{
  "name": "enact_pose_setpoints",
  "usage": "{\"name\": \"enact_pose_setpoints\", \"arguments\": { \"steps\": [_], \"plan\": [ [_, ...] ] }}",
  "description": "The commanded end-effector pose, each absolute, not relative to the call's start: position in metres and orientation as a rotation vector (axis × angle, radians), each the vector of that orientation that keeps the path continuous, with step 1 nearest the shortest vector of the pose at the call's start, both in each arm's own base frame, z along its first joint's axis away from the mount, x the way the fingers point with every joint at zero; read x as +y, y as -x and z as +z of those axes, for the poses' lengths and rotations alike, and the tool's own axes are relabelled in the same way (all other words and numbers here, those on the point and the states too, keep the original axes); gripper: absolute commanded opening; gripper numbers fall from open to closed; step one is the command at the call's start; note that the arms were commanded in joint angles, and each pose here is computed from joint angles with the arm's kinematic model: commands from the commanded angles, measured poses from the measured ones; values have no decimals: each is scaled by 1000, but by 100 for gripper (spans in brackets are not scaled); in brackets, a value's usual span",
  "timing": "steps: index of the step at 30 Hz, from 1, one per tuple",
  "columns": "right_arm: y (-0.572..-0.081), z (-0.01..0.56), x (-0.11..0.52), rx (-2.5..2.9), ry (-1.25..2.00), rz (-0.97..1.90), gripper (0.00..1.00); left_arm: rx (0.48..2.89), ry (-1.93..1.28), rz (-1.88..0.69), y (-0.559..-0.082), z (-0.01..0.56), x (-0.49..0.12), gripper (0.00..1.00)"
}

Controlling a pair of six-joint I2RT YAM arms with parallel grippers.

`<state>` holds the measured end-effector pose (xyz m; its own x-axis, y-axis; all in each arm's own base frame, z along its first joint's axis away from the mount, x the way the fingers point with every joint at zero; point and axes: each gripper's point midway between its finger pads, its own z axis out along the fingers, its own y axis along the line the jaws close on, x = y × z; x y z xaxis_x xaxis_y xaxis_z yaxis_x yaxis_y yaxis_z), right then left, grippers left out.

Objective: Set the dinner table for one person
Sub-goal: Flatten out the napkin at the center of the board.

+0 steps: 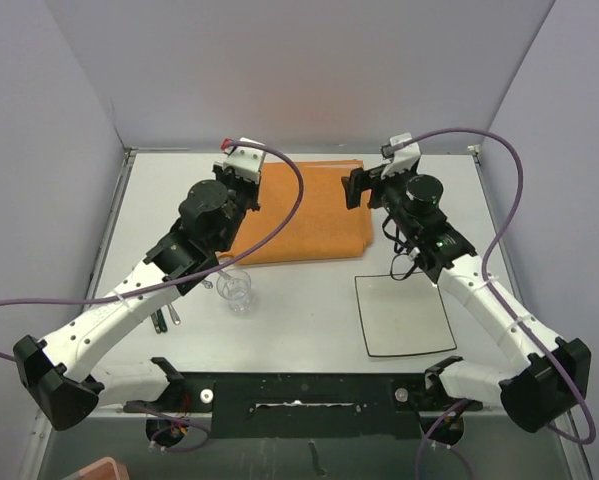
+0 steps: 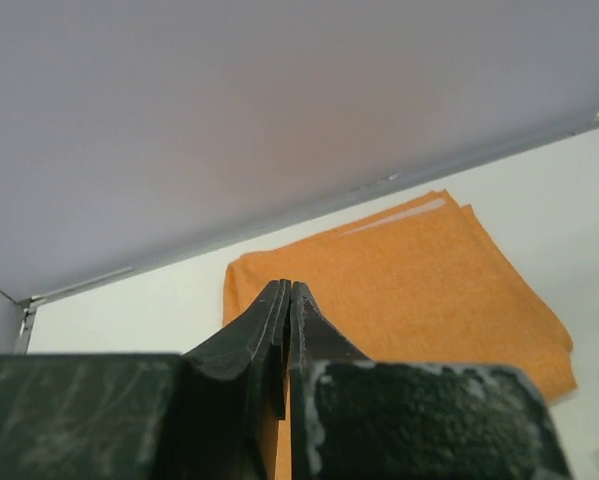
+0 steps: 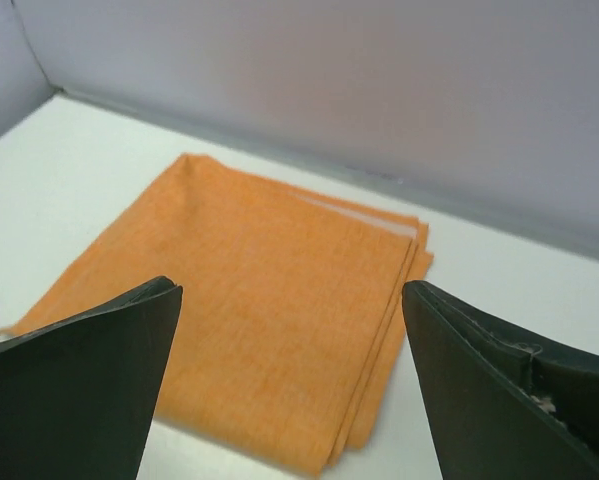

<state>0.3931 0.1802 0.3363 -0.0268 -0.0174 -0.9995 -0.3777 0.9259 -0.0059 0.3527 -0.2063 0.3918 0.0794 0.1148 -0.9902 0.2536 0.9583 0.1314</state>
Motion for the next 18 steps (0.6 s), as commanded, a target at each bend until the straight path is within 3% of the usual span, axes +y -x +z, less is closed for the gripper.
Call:
{"name": "enact_pose_setpoints", "arguments": {
  "steps": [1,5,7,11,18],
  "plan": [
    [-365,259,168,1866,330,283,97,1701,-368,-29,-341,333,-211,0],
    [-360,243,163,1975,299,270,90,1822,-378,-36,-338,310,-216,3],
    [-362,235,160,2029,260,248,89,1855,-363,-48,-337,301,-218,26],
    [-373,223,159,2116,195,209,91,1896,-342,-55,-343,285,-220,48],
    [-389,199,157,2223,117,135,94,2058,-203,-64,-367,249,-204,52]
  ]
}}
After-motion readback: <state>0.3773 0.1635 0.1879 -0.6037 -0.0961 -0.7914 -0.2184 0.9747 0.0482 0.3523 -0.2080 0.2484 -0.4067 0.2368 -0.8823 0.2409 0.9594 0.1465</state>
